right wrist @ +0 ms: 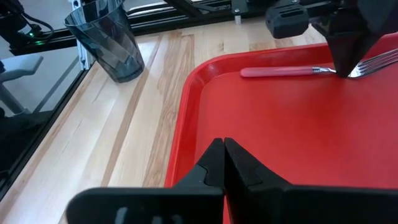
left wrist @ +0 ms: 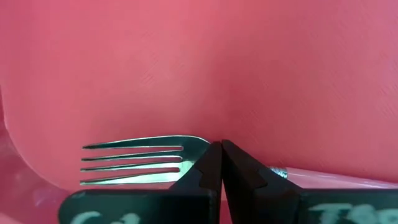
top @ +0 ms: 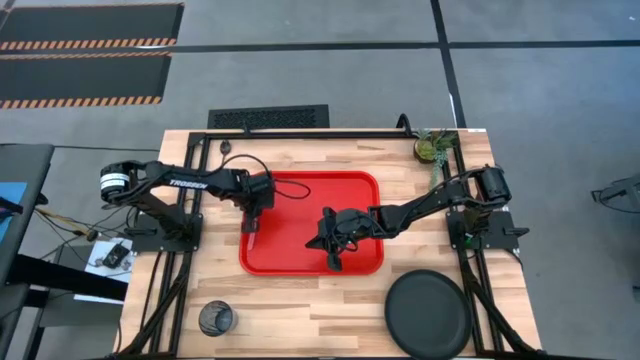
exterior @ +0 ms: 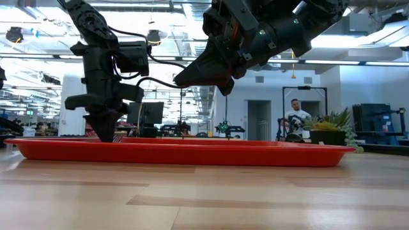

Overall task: Pick and place plate/cup/fork/spoon on tray
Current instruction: Put the pink fork on the red serving tray

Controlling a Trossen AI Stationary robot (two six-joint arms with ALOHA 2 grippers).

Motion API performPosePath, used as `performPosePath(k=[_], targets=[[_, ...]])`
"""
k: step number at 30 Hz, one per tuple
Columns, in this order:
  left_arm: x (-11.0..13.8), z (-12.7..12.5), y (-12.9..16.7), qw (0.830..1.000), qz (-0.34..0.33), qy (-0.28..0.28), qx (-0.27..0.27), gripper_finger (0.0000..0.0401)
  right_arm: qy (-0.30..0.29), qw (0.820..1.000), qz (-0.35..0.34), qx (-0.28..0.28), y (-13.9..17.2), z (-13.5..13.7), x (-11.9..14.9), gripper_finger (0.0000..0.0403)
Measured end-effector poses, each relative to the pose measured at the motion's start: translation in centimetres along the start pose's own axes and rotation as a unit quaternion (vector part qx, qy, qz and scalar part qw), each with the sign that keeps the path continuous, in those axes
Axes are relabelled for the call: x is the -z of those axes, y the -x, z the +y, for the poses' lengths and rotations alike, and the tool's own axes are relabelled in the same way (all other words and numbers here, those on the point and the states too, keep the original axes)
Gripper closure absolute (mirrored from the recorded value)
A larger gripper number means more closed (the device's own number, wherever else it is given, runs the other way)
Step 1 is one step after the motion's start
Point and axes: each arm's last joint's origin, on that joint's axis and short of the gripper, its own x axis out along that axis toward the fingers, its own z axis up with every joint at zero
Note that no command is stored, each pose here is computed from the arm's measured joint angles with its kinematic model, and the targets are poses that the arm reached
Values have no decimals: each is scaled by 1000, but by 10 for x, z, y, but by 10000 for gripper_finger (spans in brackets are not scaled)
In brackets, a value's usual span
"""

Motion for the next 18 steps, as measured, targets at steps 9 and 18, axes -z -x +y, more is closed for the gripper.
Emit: performPosePath(k=[9, 18], targets=[[1, 7, 1, 997, 1, 74, -15, 401, 0, 1000, 0, 0, 0, 0, 0, 390], [-15, 13, 8, 996, -49, 71, -17, 401, 0, 1000, 0, 0, 0, 0, 0, 387]])
